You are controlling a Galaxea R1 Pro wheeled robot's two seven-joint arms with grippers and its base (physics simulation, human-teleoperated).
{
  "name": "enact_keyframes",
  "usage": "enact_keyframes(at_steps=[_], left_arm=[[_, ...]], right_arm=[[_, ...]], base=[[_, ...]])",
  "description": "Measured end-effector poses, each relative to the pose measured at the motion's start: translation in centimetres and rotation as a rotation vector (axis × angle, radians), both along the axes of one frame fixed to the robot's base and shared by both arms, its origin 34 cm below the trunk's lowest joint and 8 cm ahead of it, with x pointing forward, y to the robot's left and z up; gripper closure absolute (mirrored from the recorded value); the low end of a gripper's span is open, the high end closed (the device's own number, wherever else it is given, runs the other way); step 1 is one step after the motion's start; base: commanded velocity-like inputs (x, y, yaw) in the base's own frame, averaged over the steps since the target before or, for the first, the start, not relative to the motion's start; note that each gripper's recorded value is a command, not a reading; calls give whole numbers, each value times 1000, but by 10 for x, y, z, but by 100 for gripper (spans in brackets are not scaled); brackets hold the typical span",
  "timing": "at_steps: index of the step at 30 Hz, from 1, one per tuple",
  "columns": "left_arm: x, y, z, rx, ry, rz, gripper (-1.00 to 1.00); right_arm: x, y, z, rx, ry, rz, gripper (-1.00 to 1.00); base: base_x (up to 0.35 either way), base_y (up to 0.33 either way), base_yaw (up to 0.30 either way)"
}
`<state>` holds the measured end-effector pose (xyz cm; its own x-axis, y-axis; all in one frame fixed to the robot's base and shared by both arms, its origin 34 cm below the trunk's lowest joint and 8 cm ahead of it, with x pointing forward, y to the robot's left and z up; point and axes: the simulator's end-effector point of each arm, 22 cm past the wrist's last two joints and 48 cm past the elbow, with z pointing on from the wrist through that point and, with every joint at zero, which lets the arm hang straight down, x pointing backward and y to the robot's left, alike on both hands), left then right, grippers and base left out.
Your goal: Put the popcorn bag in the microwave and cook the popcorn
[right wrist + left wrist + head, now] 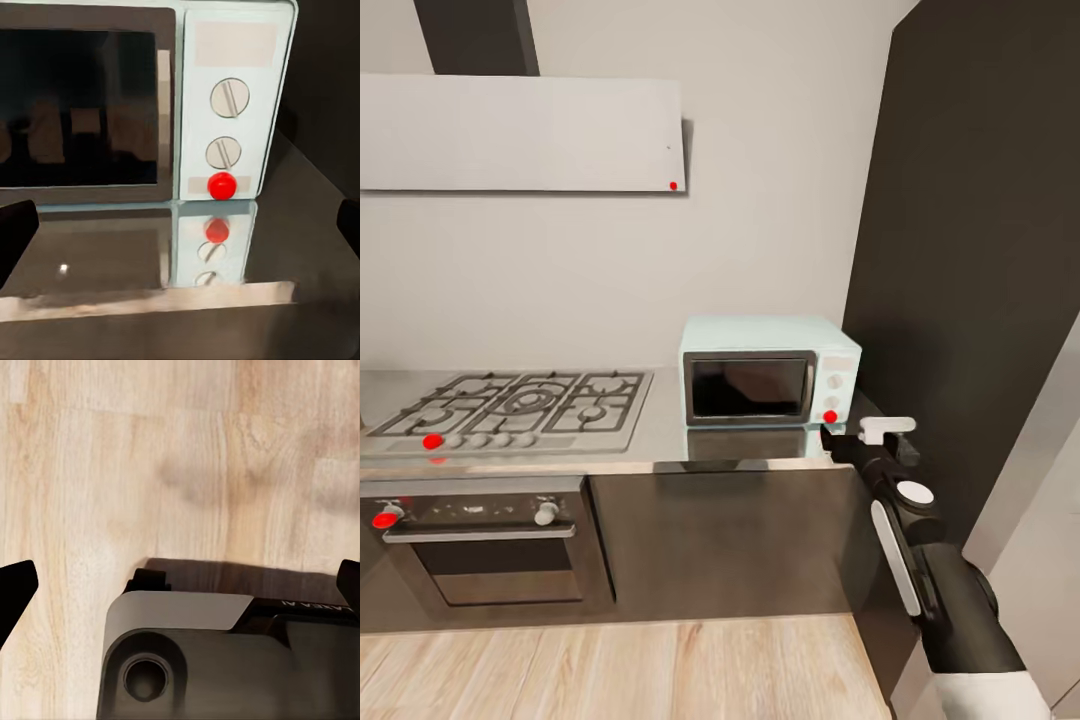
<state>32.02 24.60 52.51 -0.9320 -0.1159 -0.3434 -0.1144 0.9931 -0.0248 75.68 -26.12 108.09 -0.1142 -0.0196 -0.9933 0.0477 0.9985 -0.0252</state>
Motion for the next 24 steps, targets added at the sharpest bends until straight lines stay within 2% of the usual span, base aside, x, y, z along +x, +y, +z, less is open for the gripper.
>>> enact_keyframes(at_steps=[3, 8, 16, 24], left_arm=[[0, 0, 0, 0, -1, 1, -100], [0, 1, 0, 1, 0, 1, -100], [0, 0, 0, 0, 1, 0, -100], [0, 0, 0, 0, 0, -1, -100]], right_arm=[[13, 6, -2, -2, 17, 13, -100], [12, 19, 1, -13, 13, 39, -100], [8, 21, 5, -14, 0, 42, -100], [8, 19, 1, -11, 9, 37, -100]], base=[[290, 0, 0], [339, 0, 0], [119, 0, 0], [258, 0, 0]])
